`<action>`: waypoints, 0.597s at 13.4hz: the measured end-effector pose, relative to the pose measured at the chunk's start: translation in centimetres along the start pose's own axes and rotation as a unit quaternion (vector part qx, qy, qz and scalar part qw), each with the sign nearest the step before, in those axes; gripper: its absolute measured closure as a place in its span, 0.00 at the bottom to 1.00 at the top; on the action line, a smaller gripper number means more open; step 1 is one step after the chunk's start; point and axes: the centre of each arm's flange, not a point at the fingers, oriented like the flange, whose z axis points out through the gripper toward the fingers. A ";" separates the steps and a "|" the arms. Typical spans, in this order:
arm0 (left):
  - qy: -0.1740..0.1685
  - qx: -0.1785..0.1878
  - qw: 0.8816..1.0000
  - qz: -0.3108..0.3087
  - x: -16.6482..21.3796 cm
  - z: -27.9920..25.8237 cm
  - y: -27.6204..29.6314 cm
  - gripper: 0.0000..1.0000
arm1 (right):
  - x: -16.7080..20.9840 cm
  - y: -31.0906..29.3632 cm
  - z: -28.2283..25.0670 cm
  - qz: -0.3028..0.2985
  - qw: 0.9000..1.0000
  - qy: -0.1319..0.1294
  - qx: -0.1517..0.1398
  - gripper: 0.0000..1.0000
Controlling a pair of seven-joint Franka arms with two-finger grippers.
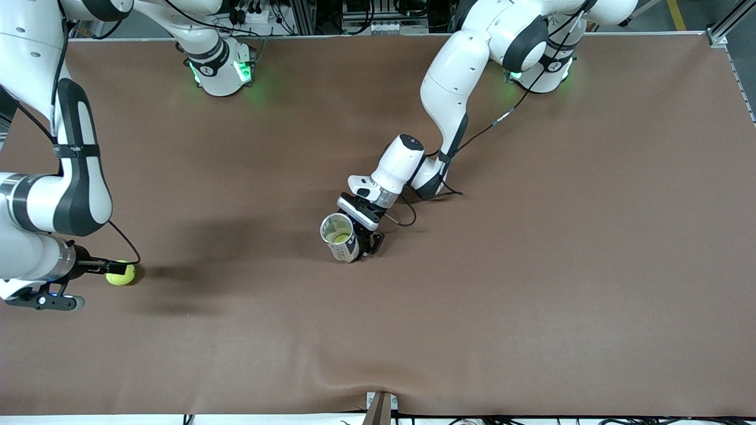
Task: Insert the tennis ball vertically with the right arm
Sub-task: 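Move the right gripper to the second yellow ball and lower around it, then close the right gripper on the second ball and lift it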
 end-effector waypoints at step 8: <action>0.001 -0.003 1.000 0.003 -0.1 -0.1 0.7 0.00 | -2.2 4.5 8.2 -0.027 0.998 0.050 0.009 0.00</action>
